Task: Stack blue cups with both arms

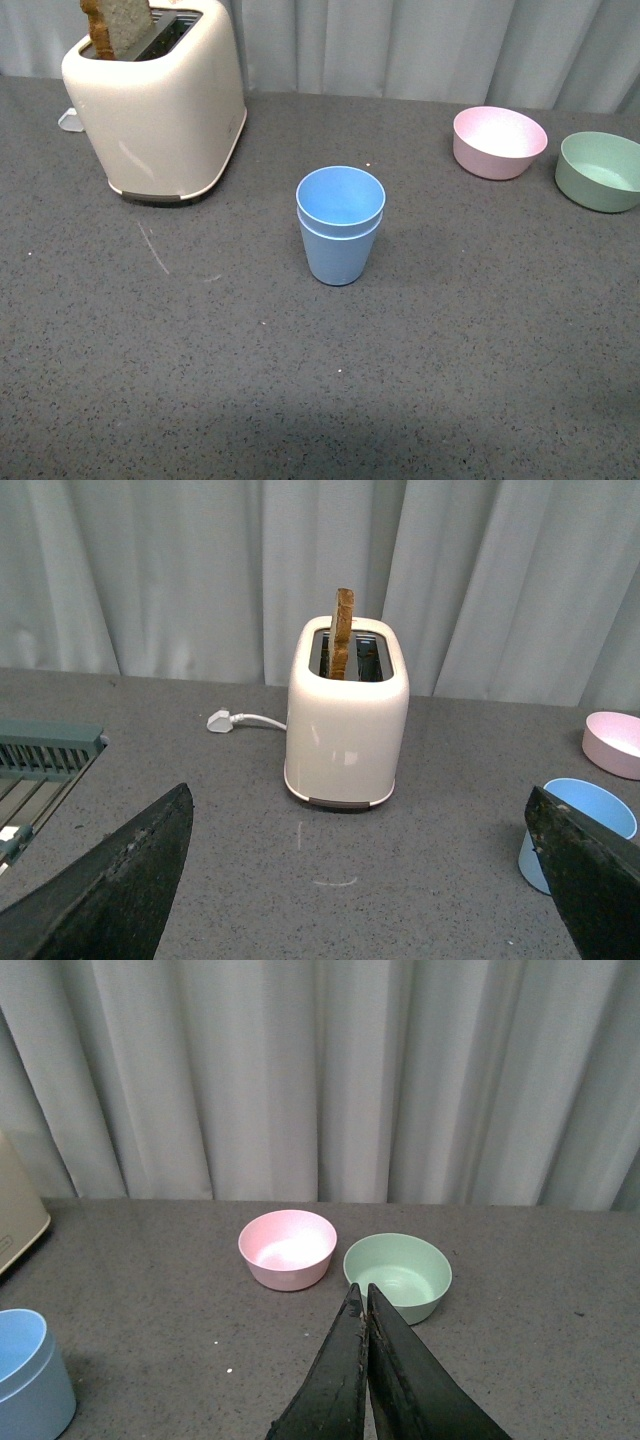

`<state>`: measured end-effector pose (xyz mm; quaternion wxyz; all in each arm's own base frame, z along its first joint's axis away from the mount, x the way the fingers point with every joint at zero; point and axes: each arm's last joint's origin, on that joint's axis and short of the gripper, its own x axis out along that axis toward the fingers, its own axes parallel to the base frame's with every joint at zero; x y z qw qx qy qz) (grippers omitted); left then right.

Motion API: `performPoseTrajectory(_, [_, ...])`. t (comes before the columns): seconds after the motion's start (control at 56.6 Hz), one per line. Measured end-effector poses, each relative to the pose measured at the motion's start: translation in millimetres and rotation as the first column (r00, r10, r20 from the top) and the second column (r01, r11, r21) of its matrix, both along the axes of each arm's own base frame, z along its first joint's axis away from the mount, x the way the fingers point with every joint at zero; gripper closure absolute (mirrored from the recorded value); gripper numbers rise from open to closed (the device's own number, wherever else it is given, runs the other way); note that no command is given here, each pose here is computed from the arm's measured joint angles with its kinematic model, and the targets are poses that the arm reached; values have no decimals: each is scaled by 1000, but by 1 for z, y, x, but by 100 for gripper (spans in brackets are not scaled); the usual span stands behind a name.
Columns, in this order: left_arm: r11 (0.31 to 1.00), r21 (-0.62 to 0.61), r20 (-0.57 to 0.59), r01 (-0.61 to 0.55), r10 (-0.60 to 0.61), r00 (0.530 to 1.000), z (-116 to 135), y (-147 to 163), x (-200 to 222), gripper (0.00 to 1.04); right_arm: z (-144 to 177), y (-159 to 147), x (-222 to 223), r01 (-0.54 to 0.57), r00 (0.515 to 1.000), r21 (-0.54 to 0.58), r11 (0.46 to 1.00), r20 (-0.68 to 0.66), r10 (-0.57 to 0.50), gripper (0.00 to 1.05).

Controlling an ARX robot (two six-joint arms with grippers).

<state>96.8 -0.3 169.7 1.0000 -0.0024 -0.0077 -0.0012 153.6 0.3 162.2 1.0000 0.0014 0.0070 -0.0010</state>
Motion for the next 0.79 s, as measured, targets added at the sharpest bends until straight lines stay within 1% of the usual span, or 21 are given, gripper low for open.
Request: performPoseTrajectory(0.794, [1000, 0, 0, 0, 0, 1000, 0, 0, 0, 7, 6, 0, -35, -3, 1000, 0, 1000, 20, 3, 104])
